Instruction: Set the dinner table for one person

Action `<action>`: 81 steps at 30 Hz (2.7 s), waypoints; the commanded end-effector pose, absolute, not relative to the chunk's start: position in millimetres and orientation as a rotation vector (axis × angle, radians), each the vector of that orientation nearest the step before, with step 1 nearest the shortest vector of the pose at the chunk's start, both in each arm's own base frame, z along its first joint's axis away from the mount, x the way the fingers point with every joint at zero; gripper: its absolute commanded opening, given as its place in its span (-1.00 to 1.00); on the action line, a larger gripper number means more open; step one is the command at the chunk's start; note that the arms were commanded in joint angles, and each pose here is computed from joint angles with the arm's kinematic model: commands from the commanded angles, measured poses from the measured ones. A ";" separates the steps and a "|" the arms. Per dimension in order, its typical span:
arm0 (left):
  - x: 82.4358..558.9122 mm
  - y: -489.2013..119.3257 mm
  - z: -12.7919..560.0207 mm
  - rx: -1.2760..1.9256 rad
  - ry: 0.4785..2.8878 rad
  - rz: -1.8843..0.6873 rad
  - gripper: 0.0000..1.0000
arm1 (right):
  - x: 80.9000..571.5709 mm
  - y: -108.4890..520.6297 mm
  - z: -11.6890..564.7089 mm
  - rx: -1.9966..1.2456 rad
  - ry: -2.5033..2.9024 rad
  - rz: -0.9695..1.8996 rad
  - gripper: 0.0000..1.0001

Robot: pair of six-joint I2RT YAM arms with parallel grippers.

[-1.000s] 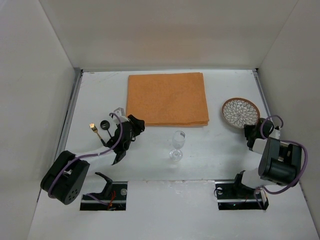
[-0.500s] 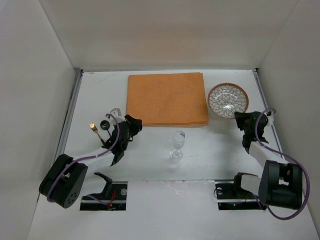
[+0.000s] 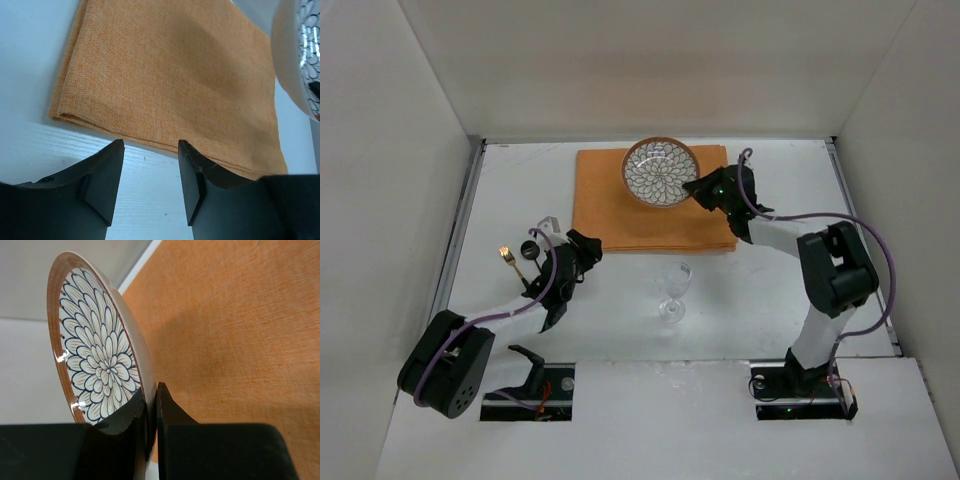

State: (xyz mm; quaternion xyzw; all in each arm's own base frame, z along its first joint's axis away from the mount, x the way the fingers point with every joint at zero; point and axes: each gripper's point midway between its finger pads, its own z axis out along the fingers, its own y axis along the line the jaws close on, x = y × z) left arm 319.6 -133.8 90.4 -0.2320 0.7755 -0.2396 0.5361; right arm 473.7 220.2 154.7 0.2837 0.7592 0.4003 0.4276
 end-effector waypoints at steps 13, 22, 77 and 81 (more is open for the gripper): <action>323.0 -129.2 102.5 -0.565 1.783 -0.587 -0.10 | 536.0 282.5 163.8 0.700 1.854 1.052 -0.95; 323.1 -132.0 100.4 -0.567 1.795 -0.601 -0.10 | 522.7 288.6 124.8 0.763 1.939 1.006 -0.41; 318.7 -138.7 110.2 -0.544 1.773 -0.614 -0.09 | 194.2 252.8 266.6 -0.648 2.147 0.458 0.09; 318.4 -137.2 110.8 -0.545 1.768 -0.608 -0.08 | 191.6 253.6 251.5 -0.678 2.189 0.440 0.05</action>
